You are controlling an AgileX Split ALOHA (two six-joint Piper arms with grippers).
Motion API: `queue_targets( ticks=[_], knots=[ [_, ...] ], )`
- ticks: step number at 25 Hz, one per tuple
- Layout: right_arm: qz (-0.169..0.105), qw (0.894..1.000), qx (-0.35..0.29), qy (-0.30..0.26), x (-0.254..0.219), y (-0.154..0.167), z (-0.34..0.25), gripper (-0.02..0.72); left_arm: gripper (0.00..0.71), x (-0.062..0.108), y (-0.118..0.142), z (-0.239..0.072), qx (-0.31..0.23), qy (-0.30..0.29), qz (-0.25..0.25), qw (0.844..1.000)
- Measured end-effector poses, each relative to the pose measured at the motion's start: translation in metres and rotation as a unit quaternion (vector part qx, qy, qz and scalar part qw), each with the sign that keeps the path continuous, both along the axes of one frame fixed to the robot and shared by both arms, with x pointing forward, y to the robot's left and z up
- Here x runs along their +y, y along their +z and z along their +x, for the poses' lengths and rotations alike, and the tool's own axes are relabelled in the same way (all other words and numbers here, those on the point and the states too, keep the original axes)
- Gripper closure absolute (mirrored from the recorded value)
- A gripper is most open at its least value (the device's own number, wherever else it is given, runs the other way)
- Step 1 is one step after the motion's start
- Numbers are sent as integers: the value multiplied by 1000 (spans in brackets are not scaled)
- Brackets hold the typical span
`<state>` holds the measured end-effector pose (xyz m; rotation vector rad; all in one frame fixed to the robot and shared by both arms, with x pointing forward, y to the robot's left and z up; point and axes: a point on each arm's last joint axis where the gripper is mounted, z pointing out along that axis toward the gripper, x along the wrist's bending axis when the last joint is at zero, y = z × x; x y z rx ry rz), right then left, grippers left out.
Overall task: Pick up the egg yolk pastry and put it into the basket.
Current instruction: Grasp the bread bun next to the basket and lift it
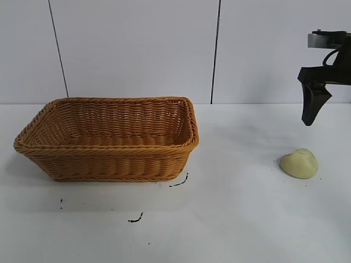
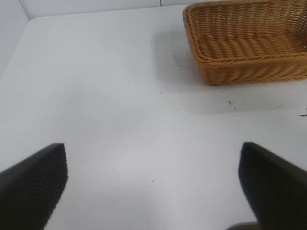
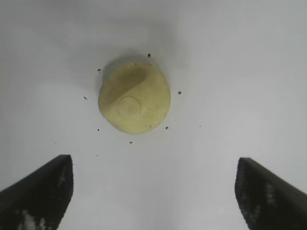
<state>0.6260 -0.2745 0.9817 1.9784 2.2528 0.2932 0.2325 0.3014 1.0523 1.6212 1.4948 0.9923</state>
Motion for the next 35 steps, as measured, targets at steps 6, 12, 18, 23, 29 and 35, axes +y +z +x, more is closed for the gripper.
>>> queue_targets(
  ticks=[6,12,18,23,29,35],
  knots=[
    [-13,1000,-16,4,2,-1,3,48,14,0,0,0,0,0,0,1000],
    [-23,1000,4,-7,1,-33,13,48,14,0,0,0,0,0,0,1000],
    [-24,999,22,-7,1,-70,21,48,14,0,0,0,0,0,0,1000],
    [-20,999,35,-10,2,-91,23,48,14,0,0,0,0,0,0,1000],
    [-18,999,25,-11,2,-94,26,50,14,0,0,0,0,0,0,1000],
    [-18,999,29,-11,3,-97,26,120,14,0,0,0,0,0,0,1000]
  ],
)
